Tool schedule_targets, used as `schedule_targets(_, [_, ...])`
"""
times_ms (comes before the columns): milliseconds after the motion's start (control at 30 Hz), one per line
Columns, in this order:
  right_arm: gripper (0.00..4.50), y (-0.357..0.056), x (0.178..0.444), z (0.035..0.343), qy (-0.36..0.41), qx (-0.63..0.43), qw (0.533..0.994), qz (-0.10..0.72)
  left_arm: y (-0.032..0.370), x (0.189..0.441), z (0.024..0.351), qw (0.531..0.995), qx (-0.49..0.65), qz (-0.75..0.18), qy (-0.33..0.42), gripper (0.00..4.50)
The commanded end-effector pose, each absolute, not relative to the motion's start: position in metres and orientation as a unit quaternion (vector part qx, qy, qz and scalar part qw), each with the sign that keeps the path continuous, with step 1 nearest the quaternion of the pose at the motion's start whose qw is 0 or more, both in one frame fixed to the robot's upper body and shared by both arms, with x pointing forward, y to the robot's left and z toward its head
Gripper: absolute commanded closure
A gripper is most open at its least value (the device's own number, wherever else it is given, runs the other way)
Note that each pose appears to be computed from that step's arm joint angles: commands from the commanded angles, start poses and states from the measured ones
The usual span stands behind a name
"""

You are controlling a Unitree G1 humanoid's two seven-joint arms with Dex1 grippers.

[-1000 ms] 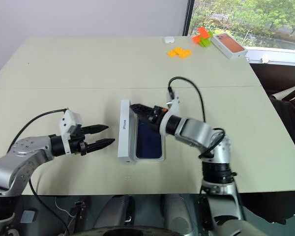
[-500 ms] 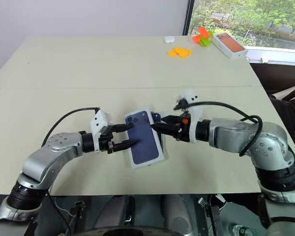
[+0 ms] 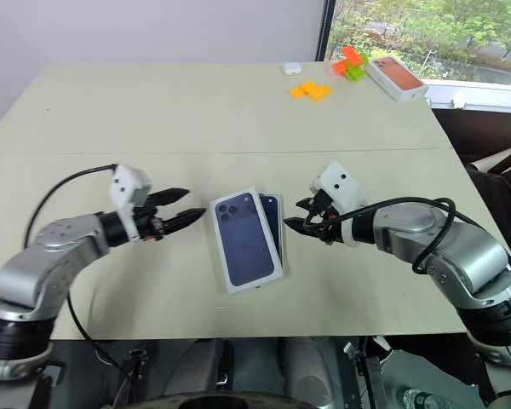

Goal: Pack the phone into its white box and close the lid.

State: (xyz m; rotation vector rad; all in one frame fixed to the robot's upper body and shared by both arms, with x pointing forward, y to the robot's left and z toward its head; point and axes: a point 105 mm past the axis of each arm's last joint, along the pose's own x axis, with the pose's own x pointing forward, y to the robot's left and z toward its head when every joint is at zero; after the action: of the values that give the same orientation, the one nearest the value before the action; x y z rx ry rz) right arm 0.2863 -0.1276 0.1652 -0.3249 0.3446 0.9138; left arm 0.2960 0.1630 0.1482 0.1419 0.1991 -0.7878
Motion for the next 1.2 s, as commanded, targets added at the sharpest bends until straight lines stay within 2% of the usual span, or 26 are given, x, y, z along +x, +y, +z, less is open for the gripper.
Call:
schedule_targets(33, [4.01,-0.122,0.288,0.169,0.140,-0.181,0.865,0.447,0.173,0.288,0.142,0.915,0.079,-0.374,0.128,1.21])
schedule_targets(67, [4.45,-0.121,0.290,0.167,0.140,-0.190,0.863,0.446,0.172,0.285,0.136,0.910,0.089,-0.378,0.142,1.21])
schedule_targets(167, [4.45,-0.120,0.292,0.162,0.137,-0.225,0.856,0.446,0.161,0.278,0.123,0.899,0.102,-0.390,0.168,1.21])
schedule_targets(200, [4.49,-0.120,0.293,0.161,0.135,-0.231,0.854,0.445,0.157,0.277,0.121,0.897,0.098,-0.395,0.171,1.47])
schedule_targets(267, [4.50,-0.119,0.295,0.160,0.135,-0.235,0.854,0.445,0.148,0.273,0.122,0.894,0.090,-0.407,0.165,2.10])
schedule_targets(400, [4.50,-0.119,0.296,0.156,0.137,-0.249,0.849,0.445,0.138,0.273,0.114,0.890,0.099,-0.405,0.185,4.11])
schedule_targets(433, [4.50,-0.119,0.296,0.155,0.139,-0.252,0.848,0.444,0.136,0.273,0.112,0.889,0.106,-0.404,0.187,4.45])
schedule_targets(633, [4.50,-0.115,0.292,0.150,0.142,-0.264,0.838,0.456,0.117,0.274,0.109,0.881,0.107,-0.422,0.188,4.45])
schedule_targets(1200, [4.50,-0.095,0.282,0.143,0.138,-0.272,0.819,0.486,0.090,0.290,0.115,0.893,0.074,-0.416,0.156,4.45])
